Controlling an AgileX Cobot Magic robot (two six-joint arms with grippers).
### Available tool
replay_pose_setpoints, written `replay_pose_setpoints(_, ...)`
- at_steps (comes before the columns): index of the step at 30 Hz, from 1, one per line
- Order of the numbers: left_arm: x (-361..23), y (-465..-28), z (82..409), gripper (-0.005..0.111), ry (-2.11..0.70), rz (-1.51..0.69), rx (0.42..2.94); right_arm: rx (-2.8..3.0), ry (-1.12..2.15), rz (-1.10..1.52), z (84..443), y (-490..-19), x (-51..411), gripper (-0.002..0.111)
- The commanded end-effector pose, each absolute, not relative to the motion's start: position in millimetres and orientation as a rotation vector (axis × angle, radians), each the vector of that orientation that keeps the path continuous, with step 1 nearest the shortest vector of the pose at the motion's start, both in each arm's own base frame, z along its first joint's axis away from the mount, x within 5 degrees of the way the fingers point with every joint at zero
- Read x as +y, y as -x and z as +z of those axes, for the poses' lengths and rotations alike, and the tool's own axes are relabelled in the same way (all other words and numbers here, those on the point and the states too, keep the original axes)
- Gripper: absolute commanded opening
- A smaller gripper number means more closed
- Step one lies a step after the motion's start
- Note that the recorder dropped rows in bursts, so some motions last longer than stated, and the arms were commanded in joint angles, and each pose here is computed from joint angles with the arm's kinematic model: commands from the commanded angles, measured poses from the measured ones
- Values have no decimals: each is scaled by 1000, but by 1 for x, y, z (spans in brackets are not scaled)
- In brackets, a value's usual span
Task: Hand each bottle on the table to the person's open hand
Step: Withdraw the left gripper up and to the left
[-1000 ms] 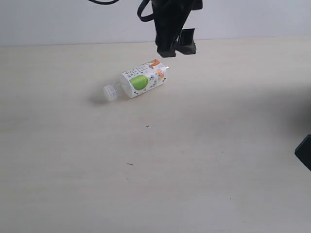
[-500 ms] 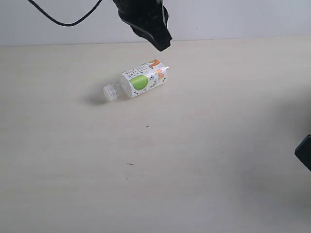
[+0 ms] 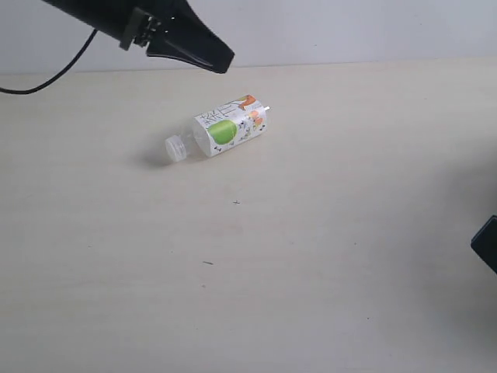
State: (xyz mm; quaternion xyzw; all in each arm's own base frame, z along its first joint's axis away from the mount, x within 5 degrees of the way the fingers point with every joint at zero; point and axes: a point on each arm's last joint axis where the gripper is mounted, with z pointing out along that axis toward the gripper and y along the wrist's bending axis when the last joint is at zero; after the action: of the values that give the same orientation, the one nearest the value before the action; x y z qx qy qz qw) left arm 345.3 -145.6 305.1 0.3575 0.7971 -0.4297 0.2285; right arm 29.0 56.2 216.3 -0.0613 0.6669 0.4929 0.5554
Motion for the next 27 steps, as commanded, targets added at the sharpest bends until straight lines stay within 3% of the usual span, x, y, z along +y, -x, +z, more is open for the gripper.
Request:
replay_pose_setpoints(1, -120, -341, 299, 3, -904, -1190, 2187, 1573, 141, 1168, 215, -29, 56, 0)
replay_pose_setpoints(10, -98, -336, 268, 3, -870, -1178, 2156, 1573, 141, 1168, 215, -29, 56, 0)
replay_pose_setpoints(18, -78, -321, 236, 3, -833, -1206, 1877, 1573, 141, 1168, 215, -29, 56, 0)
replay_pose_setpoints(27, -18, -298, 199, 3, -533, -1149, 1945, 1573, 141, 1168, 215, -29, 56, 0)
